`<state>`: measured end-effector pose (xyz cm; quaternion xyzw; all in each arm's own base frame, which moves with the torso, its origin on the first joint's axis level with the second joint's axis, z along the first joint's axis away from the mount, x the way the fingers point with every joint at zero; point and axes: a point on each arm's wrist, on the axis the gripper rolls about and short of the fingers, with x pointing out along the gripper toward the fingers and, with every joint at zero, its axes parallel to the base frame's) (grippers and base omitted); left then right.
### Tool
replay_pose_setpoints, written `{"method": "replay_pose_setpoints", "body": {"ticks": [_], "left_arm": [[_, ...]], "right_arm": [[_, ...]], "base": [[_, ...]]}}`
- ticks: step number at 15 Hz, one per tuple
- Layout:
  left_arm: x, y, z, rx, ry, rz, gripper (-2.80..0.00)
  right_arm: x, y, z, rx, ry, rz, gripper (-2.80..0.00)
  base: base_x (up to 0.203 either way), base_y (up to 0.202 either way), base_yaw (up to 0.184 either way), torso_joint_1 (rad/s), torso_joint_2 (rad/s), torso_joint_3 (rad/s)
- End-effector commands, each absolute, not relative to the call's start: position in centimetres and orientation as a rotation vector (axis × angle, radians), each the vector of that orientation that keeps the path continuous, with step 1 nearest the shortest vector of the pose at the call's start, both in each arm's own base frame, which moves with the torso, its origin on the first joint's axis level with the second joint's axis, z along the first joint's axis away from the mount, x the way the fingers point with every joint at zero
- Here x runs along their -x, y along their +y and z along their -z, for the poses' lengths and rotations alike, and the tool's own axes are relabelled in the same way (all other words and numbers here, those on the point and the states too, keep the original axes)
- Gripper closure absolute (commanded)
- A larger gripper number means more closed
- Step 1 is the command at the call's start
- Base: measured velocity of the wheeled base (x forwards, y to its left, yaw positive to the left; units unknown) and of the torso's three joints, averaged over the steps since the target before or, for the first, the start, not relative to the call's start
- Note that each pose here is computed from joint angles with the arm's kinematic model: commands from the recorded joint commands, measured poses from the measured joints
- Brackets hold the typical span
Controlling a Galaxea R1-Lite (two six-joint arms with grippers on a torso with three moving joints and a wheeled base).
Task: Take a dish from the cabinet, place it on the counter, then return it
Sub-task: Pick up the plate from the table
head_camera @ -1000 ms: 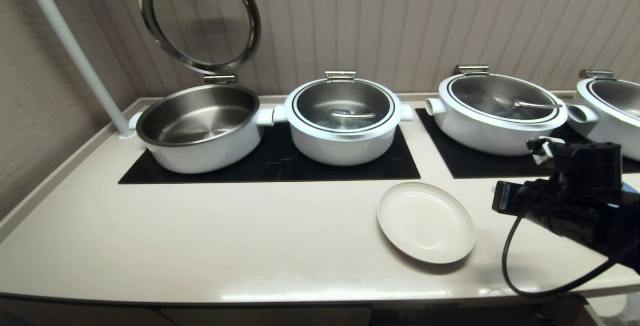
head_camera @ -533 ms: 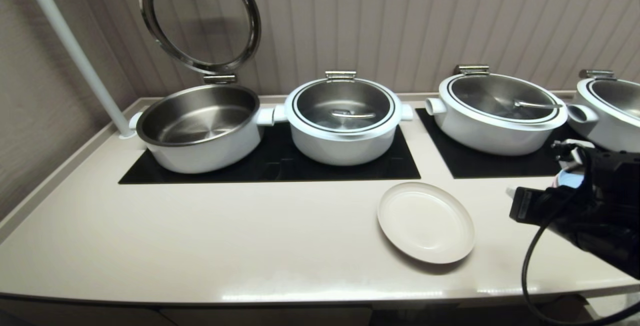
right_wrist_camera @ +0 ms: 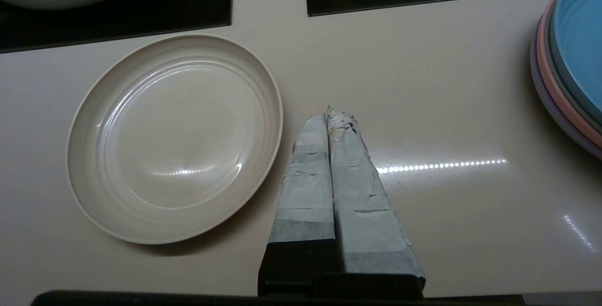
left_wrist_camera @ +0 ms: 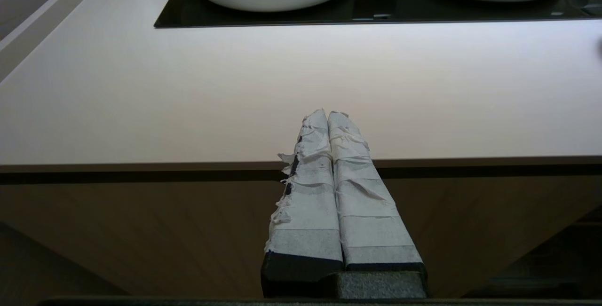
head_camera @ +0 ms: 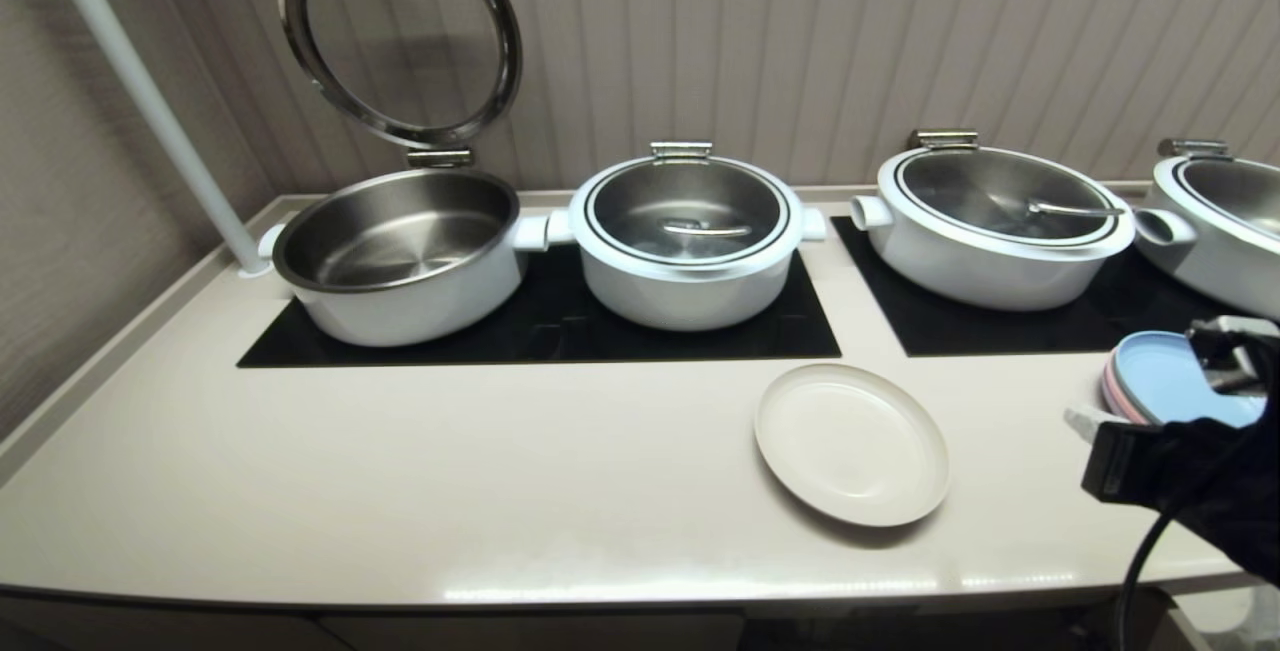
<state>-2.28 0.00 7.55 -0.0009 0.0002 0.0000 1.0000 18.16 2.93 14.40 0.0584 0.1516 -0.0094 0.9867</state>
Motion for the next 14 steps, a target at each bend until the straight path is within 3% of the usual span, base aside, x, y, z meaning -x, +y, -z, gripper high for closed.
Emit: {"method": "replay_pose_setpoints", "body": {"ticks": [1, 8, 14], "left_arm": [[2.3, 0.0, -7.5, 0.002, 0.0, 0.0, 0.0], [2.3, 0.0, -7.5, 0.002, 0.0, 0.0, 0.0], [2.3, 0.0, -7.5, 0.002, 0.0, 0.0, 0.0]], "right_arm": [[-16.5, 2.6, -14.3, -0.112, 0.284, 0.016, 0.0], [-11.5, 1.5, -11.5, -0.041, 0.311, 0.019, 0.0], [-10.0, 0.8, -11.8, -0.041, 0.276, 0.045, 0.0]], "base": [[0.0, 0.0, 0.0, 0.0, 0.0, 0.0], [0.0, 0.0, 0.0, 0.0, 0.0, 0.0], [0.0, 0.0, 0.0, 0.0, 0.0, 0.0]]}}
